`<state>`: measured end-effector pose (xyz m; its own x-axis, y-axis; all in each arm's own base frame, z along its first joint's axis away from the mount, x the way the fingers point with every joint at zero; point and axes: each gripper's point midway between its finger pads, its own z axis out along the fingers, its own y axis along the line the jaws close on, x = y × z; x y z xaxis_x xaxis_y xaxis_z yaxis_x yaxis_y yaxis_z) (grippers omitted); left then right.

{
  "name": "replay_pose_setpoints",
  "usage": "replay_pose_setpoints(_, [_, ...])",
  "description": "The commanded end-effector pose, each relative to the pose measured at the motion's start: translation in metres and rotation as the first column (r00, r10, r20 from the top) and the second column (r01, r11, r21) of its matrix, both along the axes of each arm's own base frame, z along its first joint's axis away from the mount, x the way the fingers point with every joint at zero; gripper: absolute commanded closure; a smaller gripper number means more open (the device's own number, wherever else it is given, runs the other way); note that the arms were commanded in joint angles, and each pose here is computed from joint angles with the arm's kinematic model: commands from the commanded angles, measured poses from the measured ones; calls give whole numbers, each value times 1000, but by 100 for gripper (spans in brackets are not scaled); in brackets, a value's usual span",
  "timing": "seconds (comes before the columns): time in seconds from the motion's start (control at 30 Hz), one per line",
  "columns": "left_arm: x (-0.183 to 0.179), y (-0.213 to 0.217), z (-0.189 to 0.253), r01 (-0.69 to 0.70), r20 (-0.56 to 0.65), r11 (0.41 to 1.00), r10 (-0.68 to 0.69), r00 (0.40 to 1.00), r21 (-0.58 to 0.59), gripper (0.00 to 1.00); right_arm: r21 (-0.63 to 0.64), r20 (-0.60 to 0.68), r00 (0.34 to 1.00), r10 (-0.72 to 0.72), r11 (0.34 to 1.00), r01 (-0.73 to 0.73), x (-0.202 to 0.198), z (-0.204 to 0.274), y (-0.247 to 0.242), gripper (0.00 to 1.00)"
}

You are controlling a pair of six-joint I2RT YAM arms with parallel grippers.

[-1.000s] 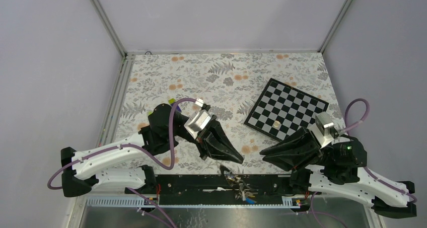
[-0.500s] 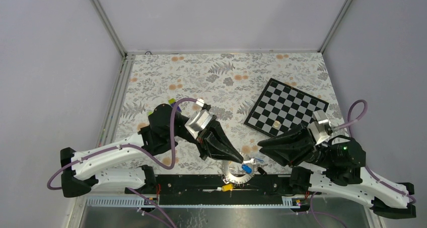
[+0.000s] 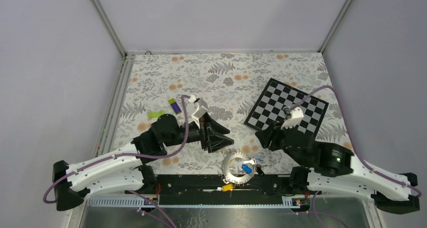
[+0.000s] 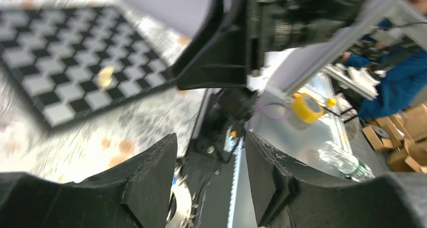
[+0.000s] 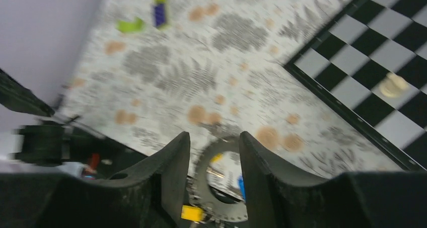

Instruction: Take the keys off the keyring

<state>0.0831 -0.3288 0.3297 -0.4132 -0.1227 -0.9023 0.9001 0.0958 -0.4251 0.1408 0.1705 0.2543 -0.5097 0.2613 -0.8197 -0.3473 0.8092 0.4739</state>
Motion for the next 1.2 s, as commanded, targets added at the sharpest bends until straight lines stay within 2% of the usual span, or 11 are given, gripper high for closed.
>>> replay_pose_setpoints(0.0, [35,2,-59,-151,-153,978,172,973,140,43,-248,-110,981,-159,960,128,6,-54,-21,49])
replay_pose_setpoints(0.17, [51,3,-110,-207,-243,946,268,932,247,37,-333,-219,954,-202,935,122,5,-94,-23,45])
replay_pose_setpoints(0.33, [64,16,-162,-291,-305,887,406,861,358,31,-315,-409,893,-185,948,53,9,-142,-25,44])
replay_pose_setpoints(0.47, [64,20,-192,-284,-332,854,446,831,435,24,-292,-526,829,-192,956,36,11,-156,-21,41])
replay_pose_setpoints(0.6, [57,21,-212,-254,-374,857,438,817,448,23,-294,-544,815,-198,955,35,11,-168,-19,40])
replay_pose_setpoints(0.73, [58,22,-214,-270,-383,866,439,813,421,23,-303,-592,771,-237,951,60,1,-187,-24,40])
replay_pose_setpoints(0.83, [63,22,-213,-293,-351,859,451,820,420,22,-224,-615,746,-256,964,145,-1,-190,-20,40])
replay_pose_setpoints(0.97, [70,10,-203,-271,-273,870,402,874,412,22,-87,-615,727,-307,942,324,5,-180,-22,38])
replay_pose_setpoints(1.1, [74,-12,-185,-197,-149,893,277,949,404,22,25,-568,712,-412,857,515,17,-146,-43,31])
replay_pose_setpoints(1.17, [81,-22,-183,-181,-79,887,235,969,426,22,103,-506,727,-464,804,585,25,-112,-60,24])
